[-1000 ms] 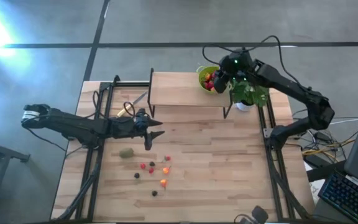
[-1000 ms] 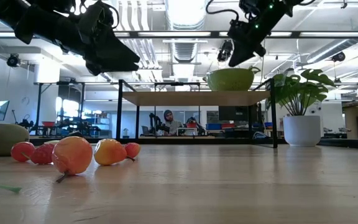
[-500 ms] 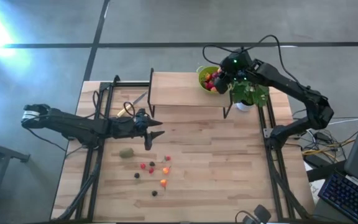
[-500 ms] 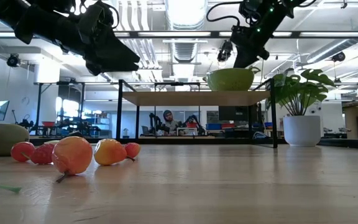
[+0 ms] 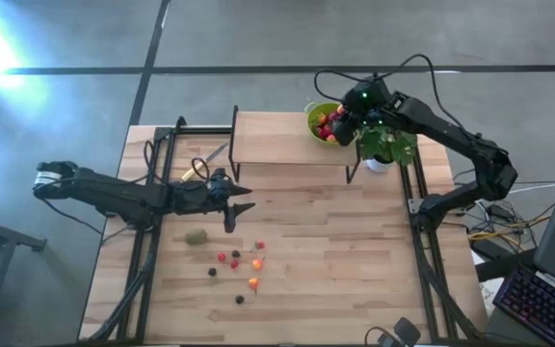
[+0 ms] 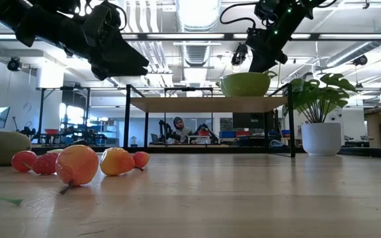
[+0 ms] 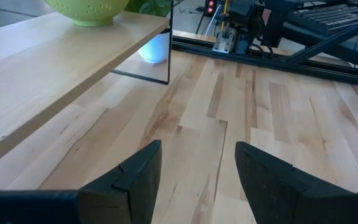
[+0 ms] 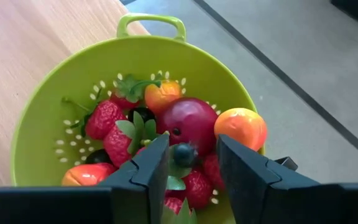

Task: Build produce basket
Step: Put the blueberry into the green basket, then move the strawberry to the center of the table

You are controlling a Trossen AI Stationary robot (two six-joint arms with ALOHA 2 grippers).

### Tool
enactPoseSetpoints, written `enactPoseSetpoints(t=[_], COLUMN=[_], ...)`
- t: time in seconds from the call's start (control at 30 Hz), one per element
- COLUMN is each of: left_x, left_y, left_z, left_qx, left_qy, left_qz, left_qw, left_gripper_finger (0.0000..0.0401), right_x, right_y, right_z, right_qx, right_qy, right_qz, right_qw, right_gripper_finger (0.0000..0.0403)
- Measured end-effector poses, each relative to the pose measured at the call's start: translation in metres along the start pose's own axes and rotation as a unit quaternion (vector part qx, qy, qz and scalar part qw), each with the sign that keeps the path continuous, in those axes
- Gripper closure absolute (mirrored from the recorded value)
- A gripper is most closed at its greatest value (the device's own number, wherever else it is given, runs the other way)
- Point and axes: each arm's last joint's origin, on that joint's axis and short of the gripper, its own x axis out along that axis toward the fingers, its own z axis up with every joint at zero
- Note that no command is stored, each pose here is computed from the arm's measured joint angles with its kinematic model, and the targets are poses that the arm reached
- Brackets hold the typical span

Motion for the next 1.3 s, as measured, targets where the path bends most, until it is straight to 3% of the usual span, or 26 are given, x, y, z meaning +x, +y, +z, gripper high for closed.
enactPoseSetpoints(t=[0.37, 0.63, 0.87, 1.3], left_x=[0.000, 0.000, 0.000, 0.000], left_y=[0.000, 0.000, 0.000, 0.000], left_z=[0.000, 0.000, 0.000, 0.000], left_qx=[0.000, 0.000, 0.000, 0.000], left_qy=[0.000, 0.000, 0.000, -0.001], left_qz=[0.000, 0.000, 0.000, 0.000], left_qw=[1.000, 1.000, 1.000, 1.000], left_gripper_finger=[0.0191, 0.0191, 0.0191, 0.0191], right_x=[-0.005, -0.036, -0.069, -0.103], right_y=[0.002, 0.019, 0.055, 0.141], right_z=[0.001, 0.003, -0.004, -0.041], right_qx=[-0.006, -0.030, -0.062, -0.137], right_qy=[-0.008, -0.051, -0.075, -0.036], right_qz=[0.002, 0.028, 0.089, 0.236], right_qw=[1.000, 0.998, 0.991, 0.961], right_gripper_finger=[0.0235, 0.0240, 0.0269, 0.0326])
